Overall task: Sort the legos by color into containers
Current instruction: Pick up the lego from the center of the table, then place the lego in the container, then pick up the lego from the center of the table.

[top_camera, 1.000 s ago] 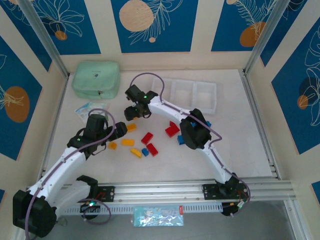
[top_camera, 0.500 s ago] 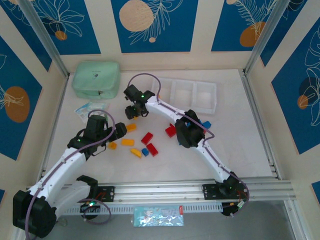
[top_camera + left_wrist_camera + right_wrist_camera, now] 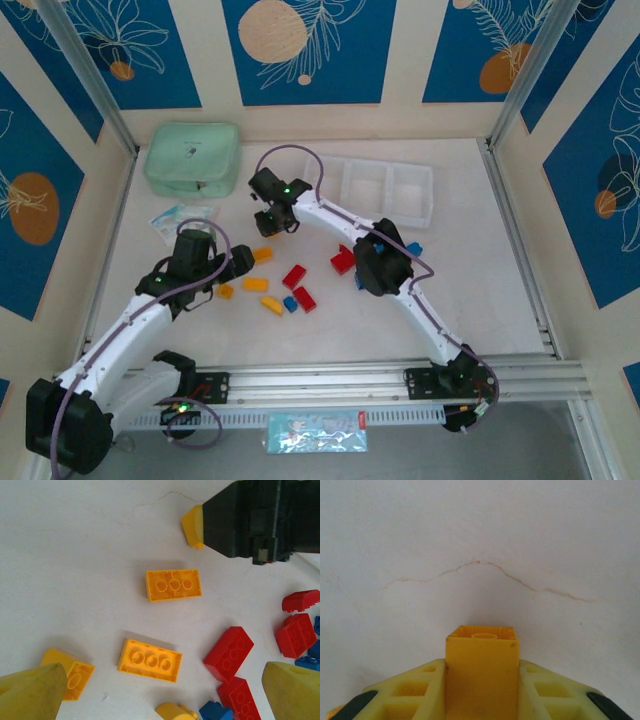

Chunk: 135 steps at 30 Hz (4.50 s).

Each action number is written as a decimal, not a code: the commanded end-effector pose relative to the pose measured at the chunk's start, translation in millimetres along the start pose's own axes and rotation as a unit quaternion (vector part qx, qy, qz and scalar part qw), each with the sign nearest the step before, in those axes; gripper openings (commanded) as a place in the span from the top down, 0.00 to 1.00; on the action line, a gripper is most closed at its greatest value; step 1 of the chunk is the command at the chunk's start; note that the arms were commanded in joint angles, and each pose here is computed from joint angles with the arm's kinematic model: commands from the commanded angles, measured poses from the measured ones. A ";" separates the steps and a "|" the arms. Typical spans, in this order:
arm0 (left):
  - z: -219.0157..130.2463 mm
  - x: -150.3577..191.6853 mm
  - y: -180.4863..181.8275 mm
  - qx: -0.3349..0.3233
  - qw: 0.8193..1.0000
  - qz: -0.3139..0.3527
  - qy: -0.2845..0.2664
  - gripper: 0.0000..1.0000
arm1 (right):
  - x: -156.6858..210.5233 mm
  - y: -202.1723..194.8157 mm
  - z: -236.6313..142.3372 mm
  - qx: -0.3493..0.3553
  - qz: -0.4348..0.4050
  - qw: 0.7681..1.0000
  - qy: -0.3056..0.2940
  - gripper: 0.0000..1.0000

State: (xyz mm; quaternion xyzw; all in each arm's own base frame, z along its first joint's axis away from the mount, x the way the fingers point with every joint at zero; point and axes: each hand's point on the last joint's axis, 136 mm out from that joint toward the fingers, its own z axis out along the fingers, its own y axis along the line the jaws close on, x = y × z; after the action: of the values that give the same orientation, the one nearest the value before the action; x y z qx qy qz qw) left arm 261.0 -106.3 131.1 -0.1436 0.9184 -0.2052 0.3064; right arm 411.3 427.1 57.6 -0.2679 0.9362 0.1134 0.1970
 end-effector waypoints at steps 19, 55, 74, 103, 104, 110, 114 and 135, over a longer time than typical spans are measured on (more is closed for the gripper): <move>15.4 -24.5 -71.0 0.112 0.993 0.038 0.003 0.00 | -38.9 -128.8 -101.3 0.044 0.126 0.986 -0.099 0.72; 38.0 -34.6 -102.3 0.135 0.990 0.047 0.012 0.00 | -73.4 -149.5 -102.5 0.077 0.099 0.986 -0.110 0.44; -4.8 3.3 -33.7 0.036 0.998 0.042 0.019 0.00 | 15.1 -20.3 -104.8 -0.059 0.066 0.995 -0.039 0.31; -34.8 24.1 18.5 -0.037 0.999 -0.023 -0.006 0.00 | 76.9 57.8 -16.3 -0.102 -0.076 0.991 0.052 0.15; -34.4 24.6 19.3 -0.038 0.999 -0.023 -0.006 0.00 | 76.4 57.1 -13.2 -0.098 -0.078 0.991 0.053 0.15; -35.2 22.8 21.0 -0.043 0.999 -0.023 -0.012 0.00 | 67.7 39.4 4.4 -0.052 -0.078 0.994 0.049 0.16; -35.9 21.5 23.0 -0.046 0.998 -0.026 -0.017 0.00 | 55.2 26.5 9.6 -0.034 -0.062 0.997 0.039 0.19; -35.3 19.9 20.7 -0.039 0.999 -0.023 -0.022 0.00 | 41.0 35.3 11.0 -0.039 -0.099 0.994 0.025 0.64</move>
State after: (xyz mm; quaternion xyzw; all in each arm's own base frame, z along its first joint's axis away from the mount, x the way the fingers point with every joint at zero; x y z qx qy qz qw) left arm 223.0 -86.0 138.5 -0.1805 0.9152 -0.1735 0.3157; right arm 366.7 435.2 27.8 -0.3644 0.9075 0.1161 0.1740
